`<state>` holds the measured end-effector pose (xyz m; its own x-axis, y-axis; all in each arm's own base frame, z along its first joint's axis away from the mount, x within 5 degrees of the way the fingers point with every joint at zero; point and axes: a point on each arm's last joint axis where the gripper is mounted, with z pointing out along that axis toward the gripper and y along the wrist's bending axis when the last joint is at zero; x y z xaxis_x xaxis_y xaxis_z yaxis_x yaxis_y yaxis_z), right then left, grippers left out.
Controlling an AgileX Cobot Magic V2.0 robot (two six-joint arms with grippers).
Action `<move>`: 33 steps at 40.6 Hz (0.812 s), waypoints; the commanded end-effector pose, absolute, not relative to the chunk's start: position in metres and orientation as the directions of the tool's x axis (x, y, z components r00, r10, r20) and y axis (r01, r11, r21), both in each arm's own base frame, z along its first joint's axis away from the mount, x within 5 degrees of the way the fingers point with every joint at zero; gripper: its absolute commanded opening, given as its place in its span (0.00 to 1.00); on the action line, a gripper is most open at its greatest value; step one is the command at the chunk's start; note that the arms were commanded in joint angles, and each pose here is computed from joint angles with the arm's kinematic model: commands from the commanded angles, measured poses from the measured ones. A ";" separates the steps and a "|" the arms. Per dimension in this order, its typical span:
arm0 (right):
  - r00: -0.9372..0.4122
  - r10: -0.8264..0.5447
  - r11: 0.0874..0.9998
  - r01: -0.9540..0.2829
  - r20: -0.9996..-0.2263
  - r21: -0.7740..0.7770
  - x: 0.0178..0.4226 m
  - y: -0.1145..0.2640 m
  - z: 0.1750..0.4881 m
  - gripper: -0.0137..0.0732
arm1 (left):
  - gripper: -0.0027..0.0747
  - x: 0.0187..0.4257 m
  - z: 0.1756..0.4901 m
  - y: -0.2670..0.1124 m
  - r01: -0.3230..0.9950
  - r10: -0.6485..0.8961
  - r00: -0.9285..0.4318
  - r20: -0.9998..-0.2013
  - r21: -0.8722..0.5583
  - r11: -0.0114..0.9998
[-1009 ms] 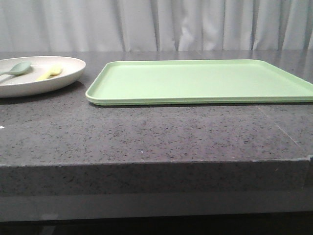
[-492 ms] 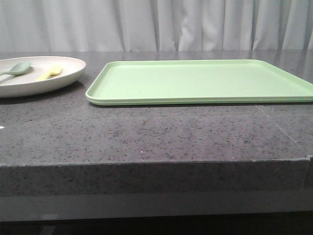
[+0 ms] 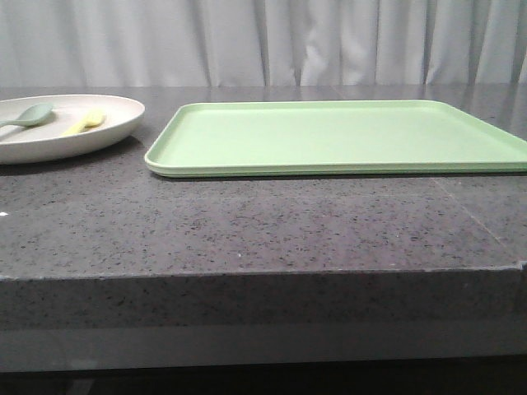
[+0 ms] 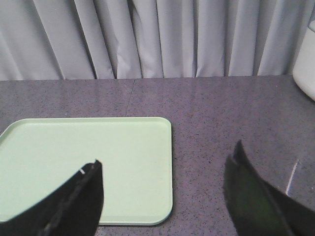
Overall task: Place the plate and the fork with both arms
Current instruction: 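Lower the left gripper to the cream plate rim and grasp it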
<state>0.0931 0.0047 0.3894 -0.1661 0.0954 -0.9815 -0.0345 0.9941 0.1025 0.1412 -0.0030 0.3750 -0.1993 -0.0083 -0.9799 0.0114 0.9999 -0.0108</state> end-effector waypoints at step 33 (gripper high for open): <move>-0.062 0.078 0.996 -0.036 -0.995 0.081 0.093 0.004 0.407 0.77 | 0.86 0.349 0.388 0.028 -0.111 -0.031 -0.614 -0.789 0.048 0.993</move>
<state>0.0931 0.0047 0.3894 -0.1661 0.0954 -0.9815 -0.0345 0.9941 0.1025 0.3422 0.0188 0.3657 -0.6809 -0.0228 -0.7320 -0.0835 0.9954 0.0467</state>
